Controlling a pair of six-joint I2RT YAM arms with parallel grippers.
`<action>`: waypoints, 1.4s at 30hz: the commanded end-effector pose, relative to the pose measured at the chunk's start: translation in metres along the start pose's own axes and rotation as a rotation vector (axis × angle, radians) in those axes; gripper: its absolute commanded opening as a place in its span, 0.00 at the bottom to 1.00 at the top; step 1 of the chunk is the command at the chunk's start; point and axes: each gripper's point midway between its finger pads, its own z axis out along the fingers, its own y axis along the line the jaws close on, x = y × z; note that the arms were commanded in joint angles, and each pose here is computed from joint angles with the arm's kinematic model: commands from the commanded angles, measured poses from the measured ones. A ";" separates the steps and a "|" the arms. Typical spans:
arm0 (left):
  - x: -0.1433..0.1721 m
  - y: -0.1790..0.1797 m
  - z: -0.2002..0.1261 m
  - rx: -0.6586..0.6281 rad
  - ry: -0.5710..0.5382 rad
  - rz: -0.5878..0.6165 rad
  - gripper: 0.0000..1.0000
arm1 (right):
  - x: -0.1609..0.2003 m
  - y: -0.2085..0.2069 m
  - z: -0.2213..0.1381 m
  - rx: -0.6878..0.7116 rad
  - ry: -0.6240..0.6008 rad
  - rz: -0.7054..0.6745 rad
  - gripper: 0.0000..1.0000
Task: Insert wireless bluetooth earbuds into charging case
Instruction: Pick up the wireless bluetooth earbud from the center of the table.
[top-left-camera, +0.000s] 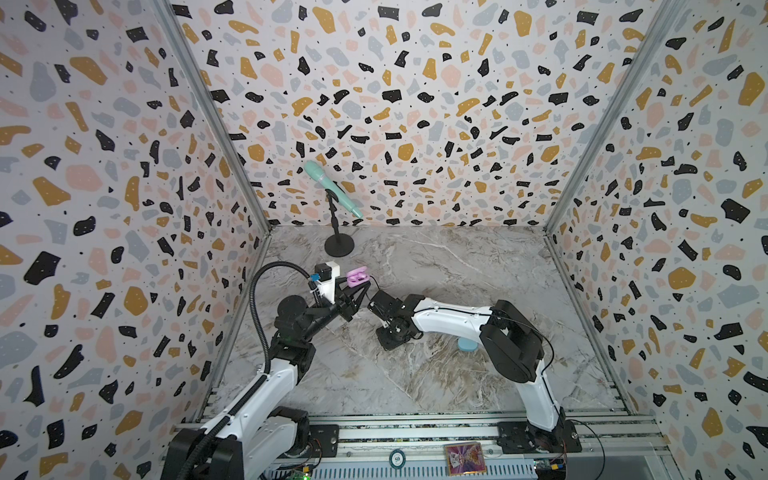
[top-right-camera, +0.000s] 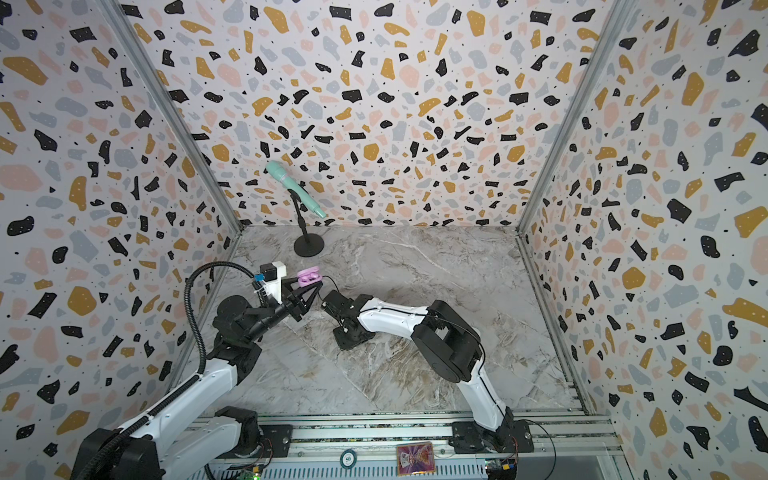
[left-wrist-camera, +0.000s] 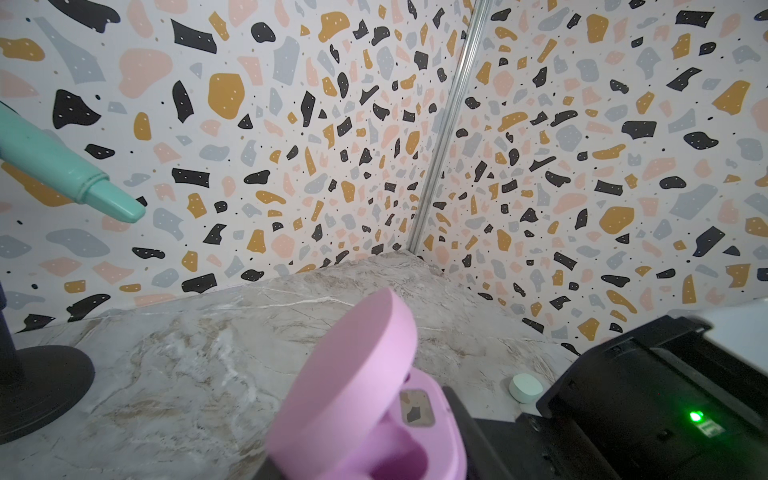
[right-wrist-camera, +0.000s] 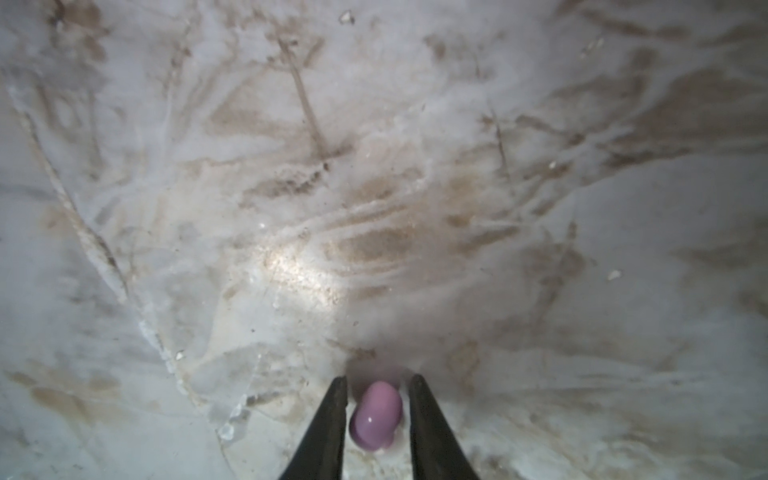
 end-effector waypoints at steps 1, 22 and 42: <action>-0.021 -0.009 -0.003 0.032 -0.068 0.047 0.02 | 0.005 0.000 0.002 0.004 0.021 0.014 0.24; -0.020 -0.016 -0.001 0.076 -0.064 0.049 0.03 | 0.009 0.007 -0.063 -0.115 -0.092 0.053 0.09; -0.009 -0.072 0.008 0.281 0.005 0.166 0.04 | -0.027 0.026 -0.290 -0.580 -0.467 0.062 0.07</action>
